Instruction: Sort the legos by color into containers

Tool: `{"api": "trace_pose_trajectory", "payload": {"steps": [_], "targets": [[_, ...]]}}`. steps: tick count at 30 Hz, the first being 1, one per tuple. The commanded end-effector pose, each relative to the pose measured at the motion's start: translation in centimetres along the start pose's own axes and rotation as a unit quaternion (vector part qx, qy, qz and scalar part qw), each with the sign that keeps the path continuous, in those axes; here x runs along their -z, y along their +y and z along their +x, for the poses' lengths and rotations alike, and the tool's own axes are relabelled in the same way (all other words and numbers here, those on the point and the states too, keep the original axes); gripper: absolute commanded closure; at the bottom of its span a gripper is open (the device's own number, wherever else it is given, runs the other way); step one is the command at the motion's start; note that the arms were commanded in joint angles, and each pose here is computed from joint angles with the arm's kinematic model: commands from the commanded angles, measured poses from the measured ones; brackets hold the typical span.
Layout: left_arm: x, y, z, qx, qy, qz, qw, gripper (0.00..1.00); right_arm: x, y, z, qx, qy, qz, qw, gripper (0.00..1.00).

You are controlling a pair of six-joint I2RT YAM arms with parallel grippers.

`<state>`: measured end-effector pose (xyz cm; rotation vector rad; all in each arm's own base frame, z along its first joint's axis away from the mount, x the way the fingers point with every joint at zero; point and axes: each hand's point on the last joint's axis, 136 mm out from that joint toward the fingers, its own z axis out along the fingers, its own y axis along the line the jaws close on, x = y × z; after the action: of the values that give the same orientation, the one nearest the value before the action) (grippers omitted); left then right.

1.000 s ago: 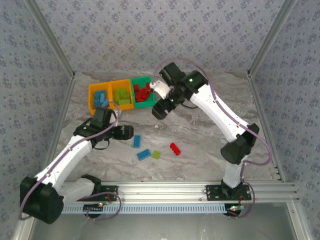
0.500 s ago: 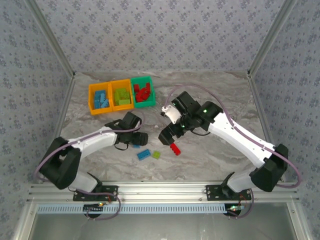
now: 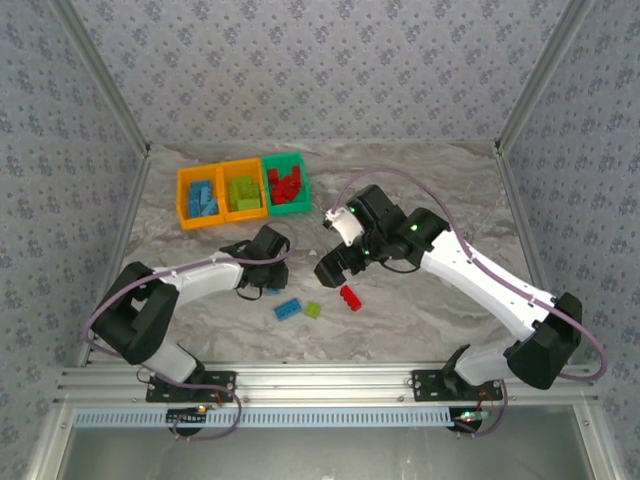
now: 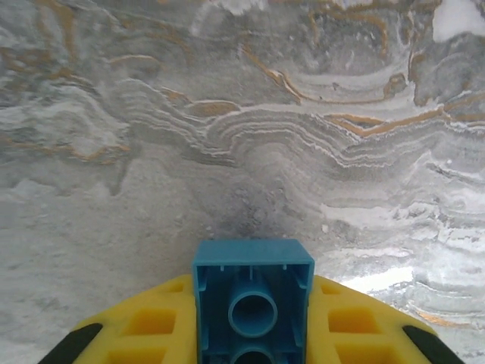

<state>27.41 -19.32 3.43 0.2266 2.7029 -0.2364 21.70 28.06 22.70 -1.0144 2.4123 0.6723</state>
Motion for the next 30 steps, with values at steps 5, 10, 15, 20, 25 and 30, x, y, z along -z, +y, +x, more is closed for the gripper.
{"api": "trace_pose_trajectory", "payload": {"steps": [5, 10, 15, 20, 25, 30], "targets": [[7.5, 3.4, -7.8, -0.004, -0.132, -0.055, 0.990, 0.76, 3.1, 0.0, -2.7, -0.016, -0.095, 0.015, 0.995, 0.00], [12.3, 10.9, -14.5, 0.057, -0.245, -0.127, 0.959, 0.76, 4.2, -0.2, -3.1, -0.025, -0.143, 0.024, 0.989, 0.00], [12.4, 17.6, -19.3, 0.080, -0.274, -0.199, 0.937, 0.76, 4.9, -0.2, -2.7, -0.031, -0.155, 0.023, 0.987, 0.00], [8.4, 21.0, -23.5, 0.092, -0.265, -0.191, 0.941, 0.75, 5.1, 0.2, -2.2, -0.035, -0.147, 0.014, 0.988, 0.00], [5.5, 23.6, -25.8, 0.118, -0.247, -0.181, 0.945, 0.66, 5.4, 0.2, -1.4, -0.039, -0.144, 0.017, 0.989, 0.00], [5.8, 23.1, -26.7, 0.115, -0.254, -0.157, 0.947, 0.49, 5.0, -0.2, -0.6, -0.044, -0.141, 0.023, 0.989, 0.00]]}}
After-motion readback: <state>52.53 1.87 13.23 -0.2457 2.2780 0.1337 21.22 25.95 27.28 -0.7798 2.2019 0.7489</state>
